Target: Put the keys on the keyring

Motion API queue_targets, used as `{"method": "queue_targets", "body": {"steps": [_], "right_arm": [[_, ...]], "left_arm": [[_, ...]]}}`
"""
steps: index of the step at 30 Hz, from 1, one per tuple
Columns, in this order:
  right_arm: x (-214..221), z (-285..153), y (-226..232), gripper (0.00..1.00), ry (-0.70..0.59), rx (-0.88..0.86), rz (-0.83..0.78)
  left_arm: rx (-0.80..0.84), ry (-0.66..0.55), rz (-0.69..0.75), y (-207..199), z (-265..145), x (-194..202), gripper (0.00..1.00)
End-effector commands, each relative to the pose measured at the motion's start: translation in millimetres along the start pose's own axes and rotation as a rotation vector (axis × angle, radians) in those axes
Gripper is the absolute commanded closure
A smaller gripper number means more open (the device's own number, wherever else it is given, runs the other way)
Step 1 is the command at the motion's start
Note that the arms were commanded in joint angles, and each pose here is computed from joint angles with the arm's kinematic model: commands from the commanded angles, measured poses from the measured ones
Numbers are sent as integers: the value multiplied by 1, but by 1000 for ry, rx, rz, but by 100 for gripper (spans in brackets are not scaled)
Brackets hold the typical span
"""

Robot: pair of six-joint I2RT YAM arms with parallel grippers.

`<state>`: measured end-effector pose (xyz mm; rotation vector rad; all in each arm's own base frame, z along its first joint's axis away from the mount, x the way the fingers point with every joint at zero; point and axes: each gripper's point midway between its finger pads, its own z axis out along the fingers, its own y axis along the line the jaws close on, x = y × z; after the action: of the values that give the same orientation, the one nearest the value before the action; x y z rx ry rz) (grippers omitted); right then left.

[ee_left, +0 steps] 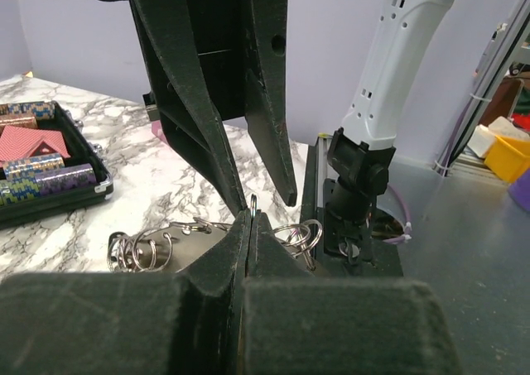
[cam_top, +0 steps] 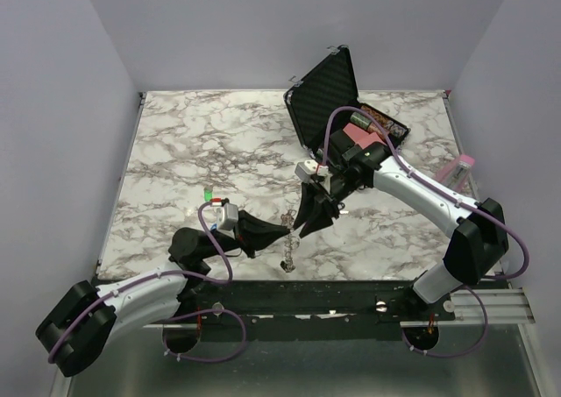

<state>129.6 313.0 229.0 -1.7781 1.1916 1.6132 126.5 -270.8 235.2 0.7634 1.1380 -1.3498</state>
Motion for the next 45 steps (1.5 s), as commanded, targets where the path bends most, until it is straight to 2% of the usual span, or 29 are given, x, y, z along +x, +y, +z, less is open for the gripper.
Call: {"method": "queue_targets", "body": {"steps": [1, 12, 27, 33, 34, 37, 38, 42, 45], "right_arm": [[-3, 4, 2, 62, -24, -19, 3], [0, 5, -10, 73, 1, 25, 41], [1, 4, -20, 95, 27, 71, 75], [5, 0, -24, 96, 77, 103, 71], [7, 0, -25, 97, 86, 109, 74], [10, -3, -27, 97, 115, 132, 74], [11, -4, -28, 97, 122, 138, 75], [18, -10, -33, 97, 182, 182, 77], [22, -13, -36, 97, 209, 202, 85]], "left_arm": [[-2, -74, 8, -1, 2, -16, 100], [-55, -93, -24, 7, 1, -18, 100], [-111, -66, -37, 17, 0, -12, 100], [-149, -7, -13, 22, -6, -4, 98], [-161, 21, -15, 23, -7, 1, 91], [-200, 61, 24, 26, -14, 0, 52], [-213, 74, 40, 25, -17, -2, 44], [-268, 130, 112, 26, -30, -10, 26], [-288, 142, 131, 26, -36, -12, 20]]}}
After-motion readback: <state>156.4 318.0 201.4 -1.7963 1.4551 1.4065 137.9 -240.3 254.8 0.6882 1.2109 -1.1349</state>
